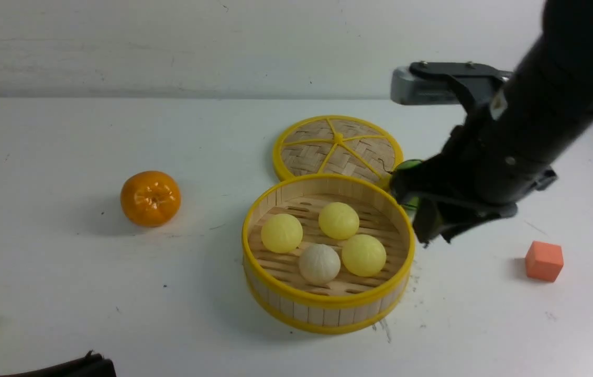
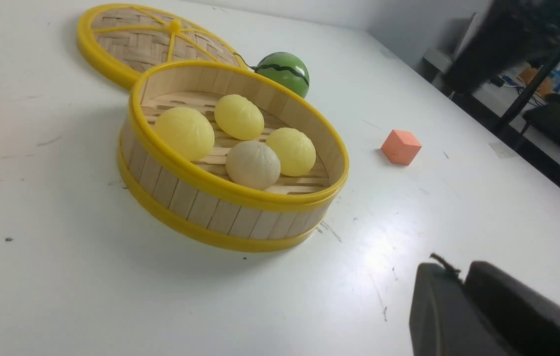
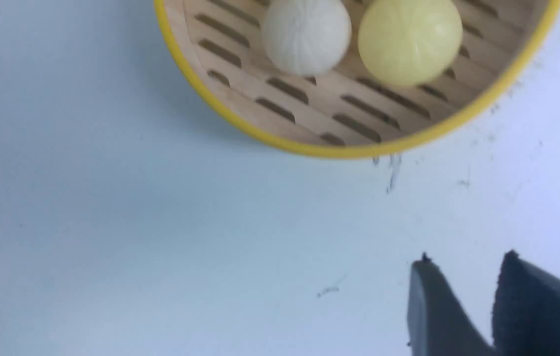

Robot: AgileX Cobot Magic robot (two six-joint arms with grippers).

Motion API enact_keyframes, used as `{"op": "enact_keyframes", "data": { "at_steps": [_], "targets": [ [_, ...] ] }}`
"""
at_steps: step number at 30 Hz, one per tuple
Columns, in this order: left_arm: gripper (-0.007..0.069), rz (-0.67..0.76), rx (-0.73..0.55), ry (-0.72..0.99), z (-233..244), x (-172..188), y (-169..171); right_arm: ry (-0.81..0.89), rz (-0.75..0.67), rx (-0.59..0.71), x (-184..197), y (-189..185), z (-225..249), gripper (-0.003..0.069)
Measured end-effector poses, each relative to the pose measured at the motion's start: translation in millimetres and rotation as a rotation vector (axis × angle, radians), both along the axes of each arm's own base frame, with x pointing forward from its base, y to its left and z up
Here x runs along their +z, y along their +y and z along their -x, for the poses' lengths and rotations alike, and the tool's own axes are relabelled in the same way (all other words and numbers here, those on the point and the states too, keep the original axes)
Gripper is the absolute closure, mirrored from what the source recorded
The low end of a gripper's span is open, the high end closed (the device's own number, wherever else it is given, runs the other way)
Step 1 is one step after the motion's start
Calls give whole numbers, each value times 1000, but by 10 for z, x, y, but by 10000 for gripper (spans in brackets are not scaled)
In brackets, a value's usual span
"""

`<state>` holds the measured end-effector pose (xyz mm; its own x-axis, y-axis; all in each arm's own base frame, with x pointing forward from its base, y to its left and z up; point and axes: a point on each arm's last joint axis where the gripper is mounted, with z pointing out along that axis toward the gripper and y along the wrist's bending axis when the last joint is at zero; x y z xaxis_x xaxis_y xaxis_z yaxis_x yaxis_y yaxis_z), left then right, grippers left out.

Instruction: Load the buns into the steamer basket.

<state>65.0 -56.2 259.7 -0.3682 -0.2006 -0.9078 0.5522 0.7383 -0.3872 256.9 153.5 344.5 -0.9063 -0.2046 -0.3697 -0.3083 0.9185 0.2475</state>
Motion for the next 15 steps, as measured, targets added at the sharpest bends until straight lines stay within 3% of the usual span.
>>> {"op": "enact_keyframes", "data": {
  "at_steps": [1, 3, 5, 10, 12, 15],
  "targets": [
    [557, 0, 0, 0, 0, 0, 0, 8, 4, 0, -29, -3, 5, 515],
    [554, 0, 0, 0, 0, 0, 0, -23, -14, -4, 68, -192, 360, 634],
    [554, -1, 0, 1, 0, -1, 0, -57, -36, -3, 172, -332, 631, 672],
    [550, 0, 0, 1, 0, -1, 0, -195, -99, 37, 478, -620, 1267, 678],
    [547, -2, -1, 3, -1, -4, -1, -349, -60, 115, 611, -794, 1567, 677],
    [544, -5, -1, 6, -3, -7, -4, -528, -6, 108, 644, -1104, 1851, 677]
  ]
}}
